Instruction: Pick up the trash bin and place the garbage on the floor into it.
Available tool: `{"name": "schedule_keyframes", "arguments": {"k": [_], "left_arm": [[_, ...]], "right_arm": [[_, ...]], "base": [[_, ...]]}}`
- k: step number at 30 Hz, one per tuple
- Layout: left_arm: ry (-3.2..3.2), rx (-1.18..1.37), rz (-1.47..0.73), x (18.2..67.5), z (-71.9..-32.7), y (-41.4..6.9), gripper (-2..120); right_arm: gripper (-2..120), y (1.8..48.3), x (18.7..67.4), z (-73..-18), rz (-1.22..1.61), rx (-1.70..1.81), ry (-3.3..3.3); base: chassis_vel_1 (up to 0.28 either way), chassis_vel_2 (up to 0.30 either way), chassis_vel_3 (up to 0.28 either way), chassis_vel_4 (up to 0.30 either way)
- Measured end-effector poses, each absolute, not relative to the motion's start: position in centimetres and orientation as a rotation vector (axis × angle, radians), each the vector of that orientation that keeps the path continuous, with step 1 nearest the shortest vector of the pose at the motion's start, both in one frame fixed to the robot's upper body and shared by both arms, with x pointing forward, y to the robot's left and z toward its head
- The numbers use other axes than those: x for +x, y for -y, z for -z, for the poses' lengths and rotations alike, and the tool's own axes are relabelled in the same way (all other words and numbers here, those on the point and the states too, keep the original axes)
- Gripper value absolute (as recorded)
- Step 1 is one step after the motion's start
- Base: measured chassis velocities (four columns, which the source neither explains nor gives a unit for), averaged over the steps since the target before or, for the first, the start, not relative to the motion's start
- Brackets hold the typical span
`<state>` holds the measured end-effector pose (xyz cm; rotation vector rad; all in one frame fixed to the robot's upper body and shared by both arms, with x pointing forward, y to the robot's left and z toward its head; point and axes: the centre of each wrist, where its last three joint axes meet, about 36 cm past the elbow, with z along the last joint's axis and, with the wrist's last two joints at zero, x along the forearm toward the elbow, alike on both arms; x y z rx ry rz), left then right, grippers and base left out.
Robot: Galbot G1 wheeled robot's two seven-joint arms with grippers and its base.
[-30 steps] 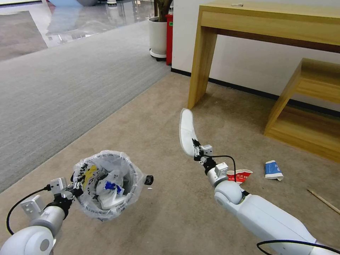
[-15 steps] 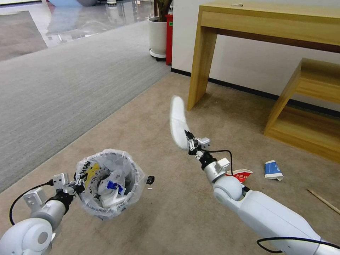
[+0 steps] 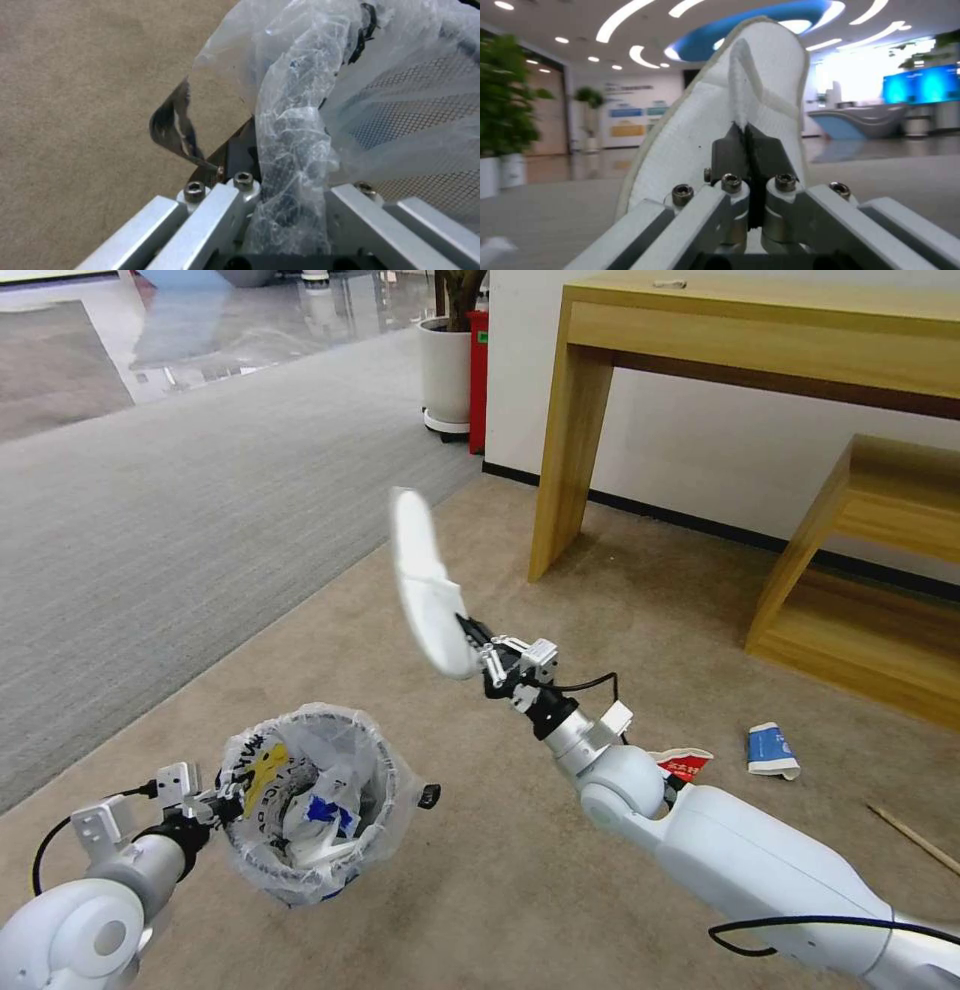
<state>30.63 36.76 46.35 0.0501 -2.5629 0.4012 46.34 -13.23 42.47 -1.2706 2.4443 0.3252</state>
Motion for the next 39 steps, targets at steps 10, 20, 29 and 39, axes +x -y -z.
{"name": "schedule_keyframes", "arguments": {"k": [10, 20, 29, 39], "left_arm": [[2.587, 0.032, -0.406, 30.6, -47.9, -36.4, 1], [2.604, 0.021, -0.407, 30.2, -48.7, -36.1, 1], [2.611, 0.013, -0.415, 30.0, -49.2, -35.8, 1], [2.616, 0.007, -0.413, 29.5, -49.6, -35.5, 1]], "right_arm": [[0, 8.3, 45.9, -45.1, -0.357, -1.62, -2.228], [0, 4.5, 45.3, -43.6, -0.325, -1.796, -2.143], [0, 3.0, 44.8, -41.4, -0.302, -1.858, -2.133], [0, 3.5, 45.0, -39.2, -0.258, -1.866, -2.16]], "base": [[0.0, 0.0, 0.0, 0.0], [0.0, 0.0, 0.0, 0.0], [0.0, 0.0, 0.0, 0.0], [0.0, 0.0, 0.0, 0.0]]}}
